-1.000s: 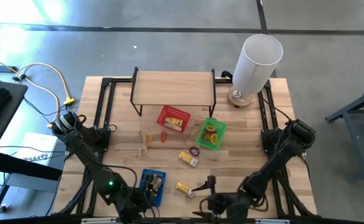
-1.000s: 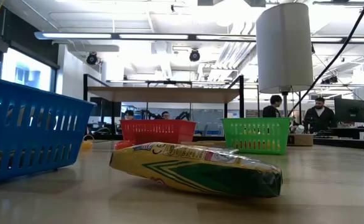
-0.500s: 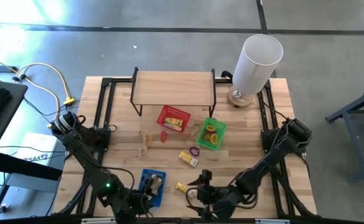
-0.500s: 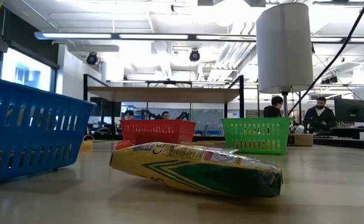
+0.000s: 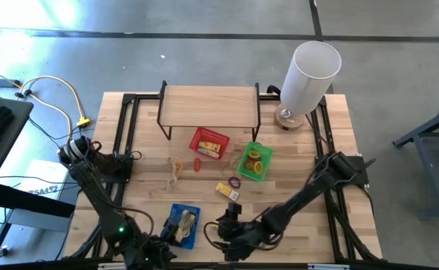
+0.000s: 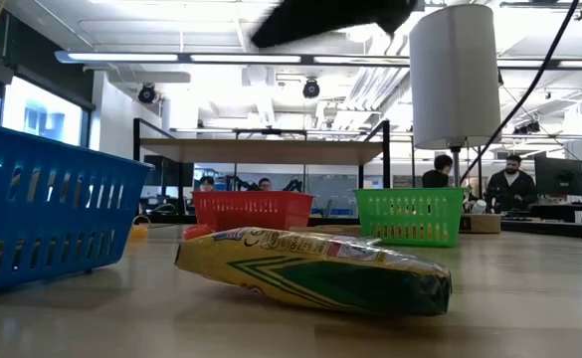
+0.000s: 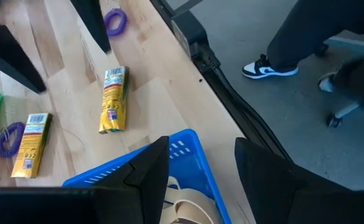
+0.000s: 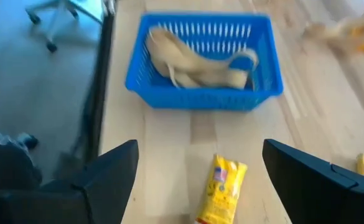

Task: Pick & Place Office Desk Supplies
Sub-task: Put the yellow crayon box into the red bin

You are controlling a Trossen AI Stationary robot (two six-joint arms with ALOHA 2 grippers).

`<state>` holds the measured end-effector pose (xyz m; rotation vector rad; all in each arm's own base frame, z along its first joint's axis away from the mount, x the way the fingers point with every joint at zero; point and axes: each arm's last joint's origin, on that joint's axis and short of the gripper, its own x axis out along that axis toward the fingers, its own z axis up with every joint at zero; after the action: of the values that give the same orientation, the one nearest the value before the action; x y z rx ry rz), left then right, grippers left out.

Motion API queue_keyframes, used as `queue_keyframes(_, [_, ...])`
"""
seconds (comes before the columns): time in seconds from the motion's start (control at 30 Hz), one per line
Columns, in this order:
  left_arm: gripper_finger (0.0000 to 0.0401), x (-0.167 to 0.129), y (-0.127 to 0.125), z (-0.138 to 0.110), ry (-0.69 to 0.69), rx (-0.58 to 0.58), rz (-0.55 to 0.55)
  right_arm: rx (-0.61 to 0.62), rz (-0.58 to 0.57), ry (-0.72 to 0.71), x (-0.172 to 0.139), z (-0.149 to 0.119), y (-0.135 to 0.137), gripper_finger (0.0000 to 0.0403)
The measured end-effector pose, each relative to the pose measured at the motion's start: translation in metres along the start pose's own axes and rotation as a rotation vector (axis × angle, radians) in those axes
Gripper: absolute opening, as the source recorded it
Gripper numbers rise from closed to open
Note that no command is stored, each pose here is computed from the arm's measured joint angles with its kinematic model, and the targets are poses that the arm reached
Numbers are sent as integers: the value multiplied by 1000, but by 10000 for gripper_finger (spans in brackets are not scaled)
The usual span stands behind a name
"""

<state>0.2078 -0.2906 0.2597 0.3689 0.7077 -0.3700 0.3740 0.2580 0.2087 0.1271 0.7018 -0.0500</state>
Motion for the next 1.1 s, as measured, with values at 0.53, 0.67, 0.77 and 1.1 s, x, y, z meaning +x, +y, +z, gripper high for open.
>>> queue_keyframes(0.53, [174, -1, -2, 1, -10, -55, -6, -21, -98, 178, 46, -48, -5, 331])
queue_keyframes(0.67, [174, 0, -2, 1, -8, -58, -6, -4, -134, 207, 54, -54, -12, 331])
queue_keyframes(0.77, [174, 0, -2, 2, -18, -59, -8, 4, -156, 226, 60, -55, -18, 331])
queue_keyframes(1.1, [174, 2, 0, 5, -40, -10, -7, 81, -120, 283, 62, -56, -23, 277])
